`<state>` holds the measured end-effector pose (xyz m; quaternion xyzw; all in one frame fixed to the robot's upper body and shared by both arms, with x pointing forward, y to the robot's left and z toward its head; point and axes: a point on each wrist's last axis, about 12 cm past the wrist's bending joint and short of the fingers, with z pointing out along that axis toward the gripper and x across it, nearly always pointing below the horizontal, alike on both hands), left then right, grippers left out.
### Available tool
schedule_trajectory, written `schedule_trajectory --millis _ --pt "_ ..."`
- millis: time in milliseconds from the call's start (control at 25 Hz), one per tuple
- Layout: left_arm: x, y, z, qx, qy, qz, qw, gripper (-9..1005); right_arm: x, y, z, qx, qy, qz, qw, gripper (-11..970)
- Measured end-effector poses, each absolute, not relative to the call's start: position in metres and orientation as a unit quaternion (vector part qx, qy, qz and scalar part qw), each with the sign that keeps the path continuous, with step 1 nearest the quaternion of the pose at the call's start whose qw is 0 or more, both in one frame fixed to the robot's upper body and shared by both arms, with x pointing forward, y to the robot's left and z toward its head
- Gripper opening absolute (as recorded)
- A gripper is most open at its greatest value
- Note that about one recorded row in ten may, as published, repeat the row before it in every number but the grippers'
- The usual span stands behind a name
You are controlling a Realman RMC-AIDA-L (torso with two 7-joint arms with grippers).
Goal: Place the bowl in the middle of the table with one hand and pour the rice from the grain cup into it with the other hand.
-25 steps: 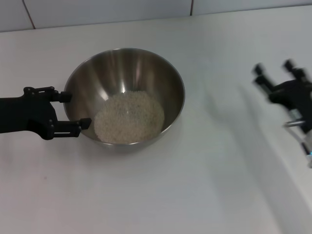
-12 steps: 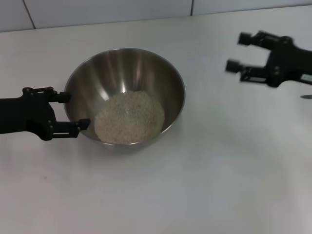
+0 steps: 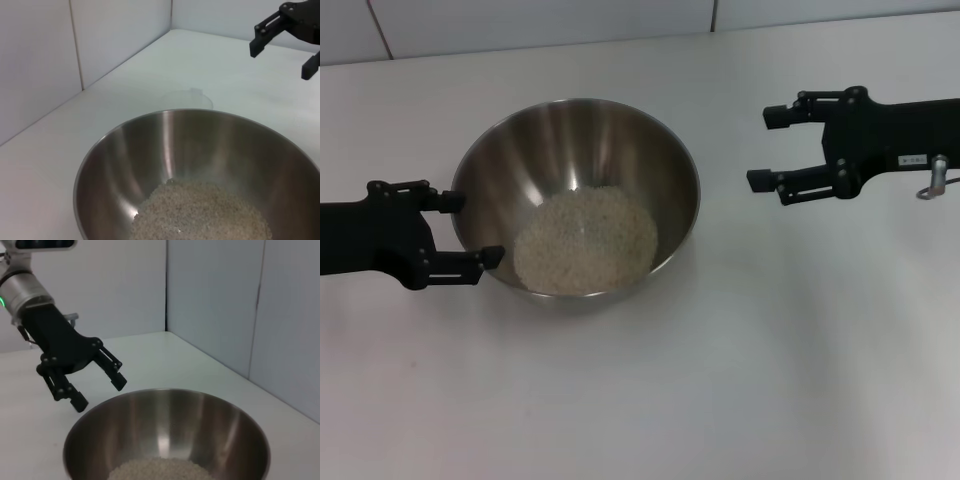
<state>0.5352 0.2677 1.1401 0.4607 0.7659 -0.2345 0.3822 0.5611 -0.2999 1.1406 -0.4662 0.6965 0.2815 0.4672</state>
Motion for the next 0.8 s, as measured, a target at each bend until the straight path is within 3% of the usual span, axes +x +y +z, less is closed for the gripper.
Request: schedule_trajectory --millis 800 --pt "0.5357 0.2670 1.1415 0.461 0.766 -0.234 0.383 819 0.5567 -0.2948 1.1373 -0.472 0.704 0.264 0.460 820"
